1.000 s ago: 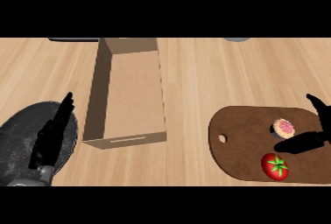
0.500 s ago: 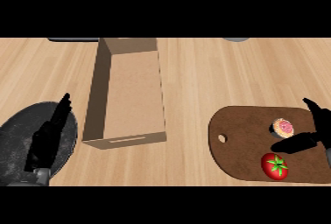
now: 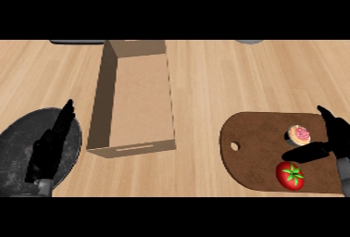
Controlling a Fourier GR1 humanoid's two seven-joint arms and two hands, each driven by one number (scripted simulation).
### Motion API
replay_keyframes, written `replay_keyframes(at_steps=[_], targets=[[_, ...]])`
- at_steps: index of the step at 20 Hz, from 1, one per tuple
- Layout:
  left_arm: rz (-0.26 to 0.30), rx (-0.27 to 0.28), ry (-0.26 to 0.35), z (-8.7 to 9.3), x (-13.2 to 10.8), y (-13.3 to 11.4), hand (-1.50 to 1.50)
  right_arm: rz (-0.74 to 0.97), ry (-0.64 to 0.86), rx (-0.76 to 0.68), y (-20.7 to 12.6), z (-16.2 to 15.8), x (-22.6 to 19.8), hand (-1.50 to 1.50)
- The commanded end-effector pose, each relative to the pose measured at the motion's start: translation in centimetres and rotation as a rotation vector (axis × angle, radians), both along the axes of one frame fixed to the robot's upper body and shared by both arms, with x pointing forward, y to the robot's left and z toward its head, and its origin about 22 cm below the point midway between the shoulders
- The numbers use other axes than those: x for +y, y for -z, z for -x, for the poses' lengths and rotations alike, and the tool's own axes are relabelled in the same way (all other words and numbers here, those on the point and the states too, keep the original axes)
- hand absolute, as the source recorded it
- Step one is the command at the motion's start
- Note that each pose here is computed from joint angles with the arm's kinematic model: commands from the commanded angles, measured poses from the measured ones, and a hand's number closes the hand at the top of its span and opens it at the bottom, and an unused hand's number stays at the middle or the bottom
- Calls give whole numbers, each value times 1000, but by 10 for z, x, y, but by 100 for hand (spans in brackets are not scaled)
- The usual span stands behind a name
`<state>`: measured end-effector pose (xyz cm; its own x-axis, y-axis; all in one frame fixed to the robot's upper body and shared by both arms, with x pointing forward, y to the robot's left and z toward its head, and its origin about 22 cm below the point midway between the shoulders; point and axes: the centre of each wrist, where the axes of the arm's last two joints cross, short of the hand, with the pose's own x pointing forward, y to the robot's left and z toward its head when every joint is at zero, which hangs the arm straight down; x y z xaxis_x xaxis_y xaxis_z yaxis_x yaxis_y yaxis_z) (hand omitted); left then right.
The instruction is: Pick the cupcake from the cutting board and place it in the cardboard box
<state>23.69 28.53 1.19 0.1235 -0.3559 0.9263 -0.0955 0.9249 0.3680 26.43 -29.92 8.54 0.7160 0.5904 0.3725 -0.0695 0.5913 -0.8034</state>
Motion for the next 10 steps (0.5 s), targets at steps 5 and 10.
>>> replay_keyframes(at_steps=[5,10], targets=[[15,6,-2,-11,14,5,0,10,33,57,15,-2,-1,-150],[2,12,-3,-15,2,19,0,5,34,58,29,-24,4,-150]])
